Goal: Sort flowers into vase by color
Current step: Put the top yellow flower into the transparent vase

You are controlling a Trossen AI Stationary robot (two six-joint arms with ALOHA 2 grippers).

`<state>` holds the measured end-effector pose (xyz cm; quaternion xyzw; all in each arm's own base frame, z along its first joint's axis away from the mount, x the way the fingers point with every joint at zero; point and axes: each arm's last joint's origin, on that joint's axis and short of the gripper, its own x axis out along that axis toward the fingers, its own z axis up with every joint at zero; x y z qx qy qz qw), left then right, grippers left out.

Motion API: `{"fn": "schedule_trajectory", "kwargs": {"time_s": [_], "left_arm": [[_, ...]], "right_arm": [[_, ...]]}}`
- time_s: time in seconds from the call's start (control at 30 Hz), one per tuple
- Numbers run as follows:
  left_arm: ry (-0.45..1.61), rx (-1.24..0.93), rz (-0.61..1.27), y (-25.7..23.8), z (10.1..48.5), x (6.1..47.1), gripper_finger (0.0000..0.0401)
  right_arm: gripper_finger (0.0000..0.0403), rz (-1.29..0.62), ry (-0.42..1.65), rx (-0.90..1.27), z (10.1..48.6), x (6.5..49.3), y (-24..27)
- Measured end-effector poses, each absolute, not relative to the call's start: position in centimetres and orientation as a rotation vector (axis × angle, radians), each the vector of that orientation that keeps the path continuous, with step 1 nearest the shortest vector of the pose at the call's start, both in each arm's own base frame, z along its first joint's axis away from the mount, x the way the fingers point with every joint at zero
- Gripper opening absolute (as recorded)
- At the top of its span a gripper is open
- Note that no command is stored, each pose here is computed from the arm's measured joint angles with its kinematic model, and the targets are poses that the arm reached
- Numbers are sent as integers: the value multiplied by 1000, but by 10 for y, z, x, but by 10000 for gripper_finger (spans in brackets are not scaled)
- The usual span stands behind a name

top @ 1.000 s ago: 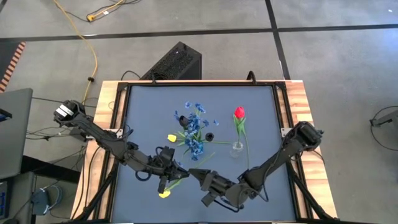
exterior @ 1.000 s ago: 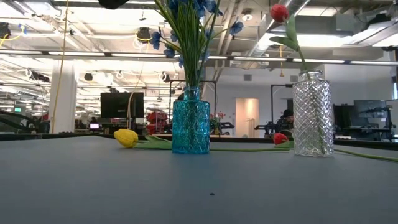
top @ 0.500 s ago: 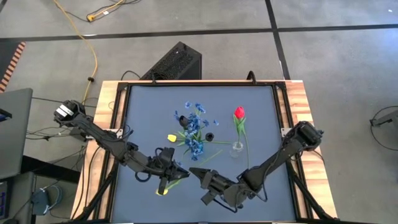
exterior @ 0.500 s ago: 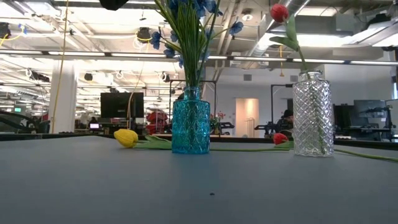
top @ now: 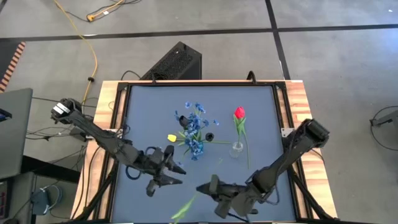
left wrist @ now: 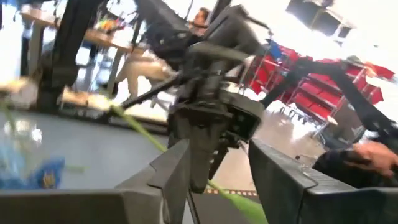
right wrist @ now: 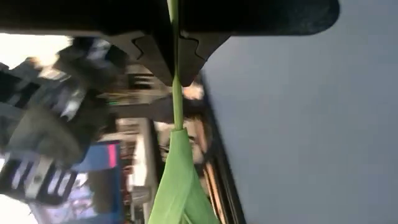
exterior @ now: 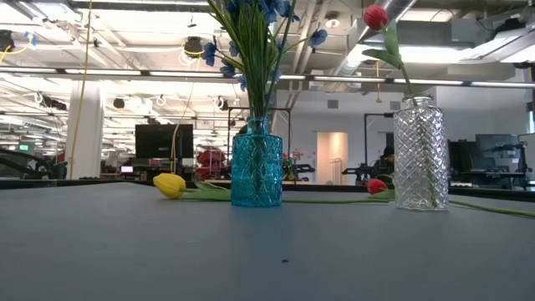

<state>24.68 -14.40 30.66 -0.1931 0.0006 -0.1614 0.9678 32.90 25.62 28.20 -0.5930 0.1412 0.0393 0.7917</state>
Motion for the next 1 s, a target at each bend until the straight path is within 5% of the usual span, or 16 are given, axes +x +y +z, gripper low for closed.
{"fn": "schedule_trajectory", "kwargs": {"time_s": [0.33,1.0], "left_arm": [[-33,-129,-292,-140,328,214,164],[93,142,-186,-136,313,212,165]], "right_arm": [[27,173,343,-695,309,264,222],[27,-11,-452,-182,243,182,109]]}}
